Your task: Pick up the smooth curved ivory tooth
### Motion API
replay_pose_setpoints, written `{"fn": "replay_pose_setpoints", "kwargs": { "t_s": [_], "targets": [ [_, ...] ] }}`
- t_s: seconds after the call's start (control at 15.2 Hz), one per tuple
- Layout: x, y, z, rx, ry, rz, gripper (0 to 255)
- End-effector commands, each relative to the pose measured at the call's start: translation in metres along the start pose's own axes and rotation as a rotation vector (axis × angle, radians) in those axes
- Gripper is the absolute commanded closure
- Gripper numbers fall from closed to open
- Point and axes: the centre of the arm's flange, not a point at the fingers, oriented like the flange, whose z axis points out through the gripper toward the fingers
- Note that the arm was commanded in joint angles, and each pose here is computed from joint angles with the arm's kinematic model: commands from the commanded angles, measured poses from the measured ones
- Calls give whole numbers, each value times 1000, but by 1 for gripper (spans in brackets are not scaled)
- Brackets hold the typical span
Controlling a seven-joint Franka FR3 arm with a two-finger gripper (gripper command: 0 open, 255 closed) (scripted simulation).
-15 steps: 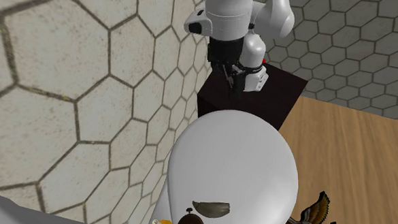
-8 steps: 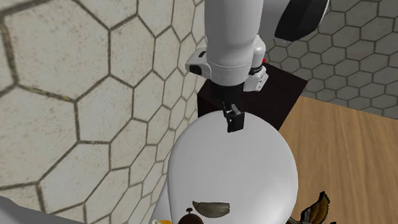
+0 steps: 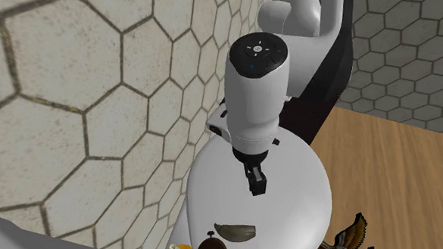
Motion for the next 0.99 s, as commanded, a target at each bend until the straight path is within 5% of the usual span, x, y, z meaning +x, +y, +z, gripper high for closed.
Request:
{"fn": "replay_pose_setpoints", "kwargs": {
  "t_s": [0.0, 0.59, 0.92],
  "targets": [
    [9, -20, 14, 7, 1, 32, 0],
    [54, -102, 82, 32, 5, 165, 0],
    [58, -107, 107, 34, 5, 172, 0]
  ]
}}
